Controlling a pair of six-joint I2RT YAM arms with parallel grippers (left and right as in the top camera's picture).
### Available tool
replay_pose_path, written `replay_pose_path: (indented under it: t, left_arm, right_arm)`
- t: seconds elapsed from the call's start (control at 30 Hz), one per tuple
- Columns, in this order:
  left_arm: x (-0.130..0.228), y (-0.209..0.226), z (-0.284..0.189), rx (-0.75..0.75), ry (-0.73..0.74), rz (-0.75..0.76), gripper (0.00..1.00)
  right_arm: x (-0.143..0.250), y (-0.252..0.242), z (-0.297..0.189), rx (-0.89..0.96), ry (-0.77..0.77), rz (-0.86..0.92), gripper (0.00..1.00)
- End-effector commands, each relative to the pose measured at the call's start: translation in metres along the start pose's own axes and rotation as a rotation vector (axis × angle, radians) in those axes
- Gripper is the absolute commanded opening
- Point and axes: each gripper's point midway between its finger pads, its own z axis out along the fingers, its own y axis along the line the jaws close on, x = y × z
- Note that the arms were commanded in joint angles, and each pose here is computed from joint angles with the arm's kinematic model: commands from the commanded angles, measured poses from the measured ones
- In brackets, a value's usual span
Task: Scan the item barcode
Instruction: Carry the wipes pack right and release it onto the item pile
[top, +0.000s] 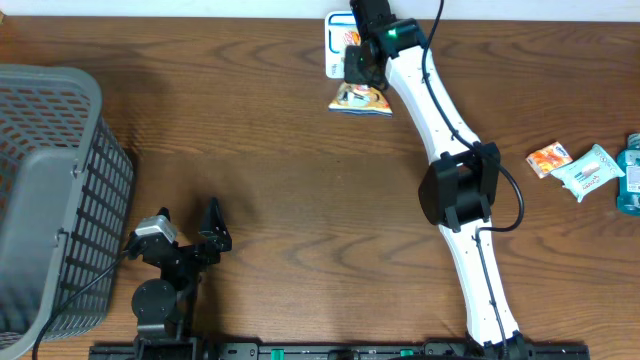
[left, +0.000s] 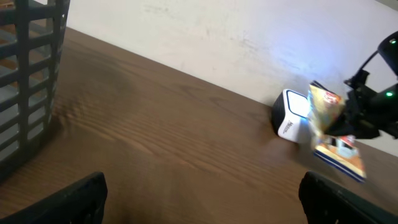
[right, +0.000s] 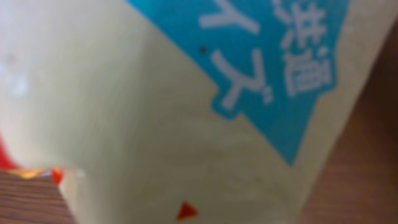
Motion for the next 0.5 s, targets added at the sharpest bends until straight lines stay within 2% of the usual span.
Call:
replay_pose_path:
  t: [0.0, 0.2, 0.33, 0.47]
  left_arm:
    - [0.015, 0.005, 0.001, -0.010, 0.043, 0.001, 0.97]
    - [0.015, 0.005, 0.001, -0.010, 0.043, 0.001, 0.97]
    - [0.015, 0.005, 0.001, -0.010, 0.043, 0.001, 0.97]
    - [0.015, 0.005, 0.001, -0.010, 0.043, 0.001, 0.97]
  right_arm:
    - [-0.034, -0.033, -0.074, 0.120, -0.138, 0.049, 0.01]
    - [-0.020, -0.113, -0.147, 0.363, -0.109, 0.093, 0.01]
    - [-0.015, -0.172, -0.154, 0.487, -0.065, 0.170, 0.01]
    - [-0.009, -0.239, -0.140, 0.559, -0.019, 0.331, 0.01]
